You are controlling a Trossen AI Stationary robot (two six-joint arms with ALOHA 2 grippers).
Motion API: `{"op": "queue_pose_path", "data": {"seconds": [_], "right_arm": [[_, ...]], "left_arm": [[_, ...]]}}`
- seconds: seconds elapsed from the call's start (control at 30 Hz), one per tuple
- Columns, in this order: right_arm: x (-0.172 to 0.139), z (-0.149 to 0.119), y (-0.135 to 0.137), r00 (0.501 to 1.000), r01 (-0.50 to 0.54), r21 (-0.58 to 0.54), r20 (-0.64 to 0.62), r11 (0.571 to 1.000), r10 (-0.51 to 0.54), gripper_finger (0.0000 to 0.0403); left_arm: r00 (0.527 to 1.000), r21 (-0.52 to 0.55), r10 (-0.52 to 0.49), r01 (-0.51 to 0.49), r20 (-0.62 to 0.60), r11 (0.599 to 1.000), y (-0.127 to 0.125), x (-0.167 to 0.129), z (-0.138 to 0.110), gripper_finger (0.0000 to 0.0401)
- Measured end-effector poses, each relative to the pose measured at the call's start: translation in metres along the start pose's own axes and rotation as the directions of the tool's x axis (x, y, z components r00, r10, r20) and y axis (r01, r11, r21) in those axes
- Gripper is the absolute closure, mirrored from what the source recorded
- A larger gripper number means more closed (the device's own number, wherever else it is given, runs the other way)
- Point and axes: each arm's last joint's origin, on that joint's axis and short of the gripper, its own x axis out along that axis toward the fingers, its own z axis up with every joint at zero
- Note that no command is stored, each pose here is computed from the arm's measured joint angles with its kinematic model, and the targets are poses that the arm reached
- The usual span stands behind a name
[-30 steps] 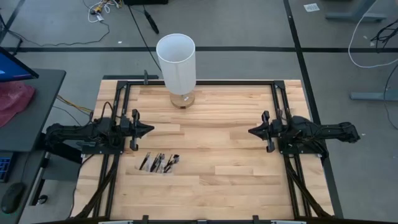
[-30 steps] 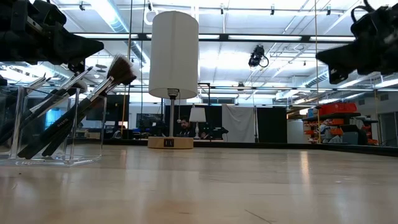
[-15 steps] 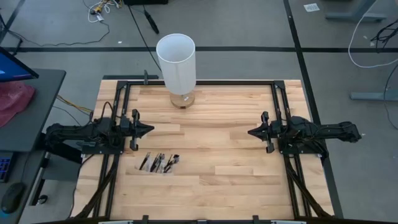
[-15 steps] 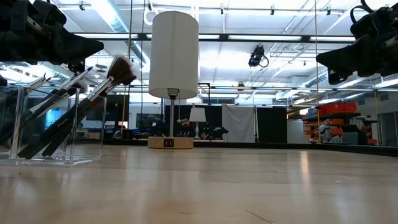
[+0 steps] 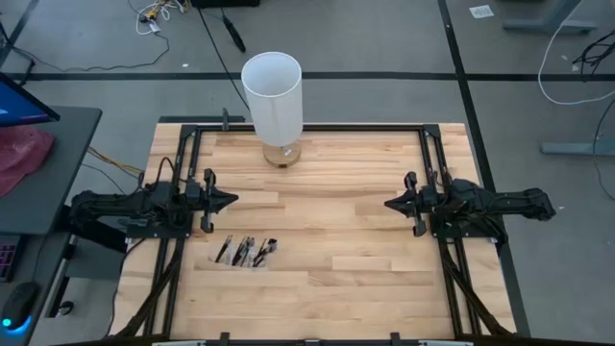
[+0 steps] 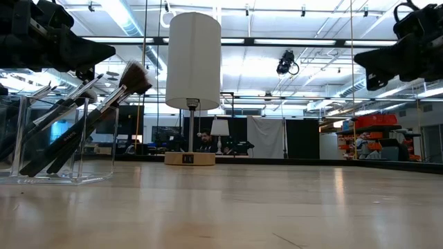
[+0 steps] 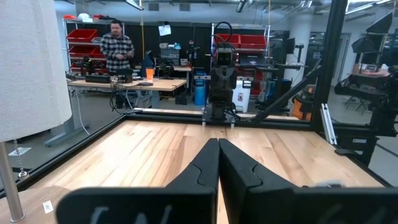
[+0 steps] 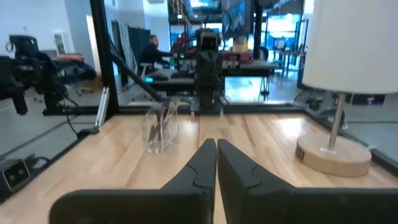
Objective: Put items in baskets/containers
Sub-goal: Return to Home Position
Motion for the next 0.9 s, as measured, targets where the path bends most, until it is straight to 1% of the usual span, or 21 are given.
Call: {"op": "queue_pose_path", "data": {"seconds": [0.17,0.9], "right_arm": [[-0.0006,0.0059,0.0000,0.998,0.000,-0.001,0.058,1.000,0.000,0.0385],[-0.0006,0.0066,0.0000,0.998,0.001,-0.001,0.065,1.000,-0.001,0.0385]], "left_arm": [[1.000,0.000,0.000,0.000,0.000,1.000,0.0000,0.0000,0.0000,0.0392],[1.000,0.000,0.000,0.000,-0.005,1.000,0.0000,0.0003,-0.0005,0.0392]]}}
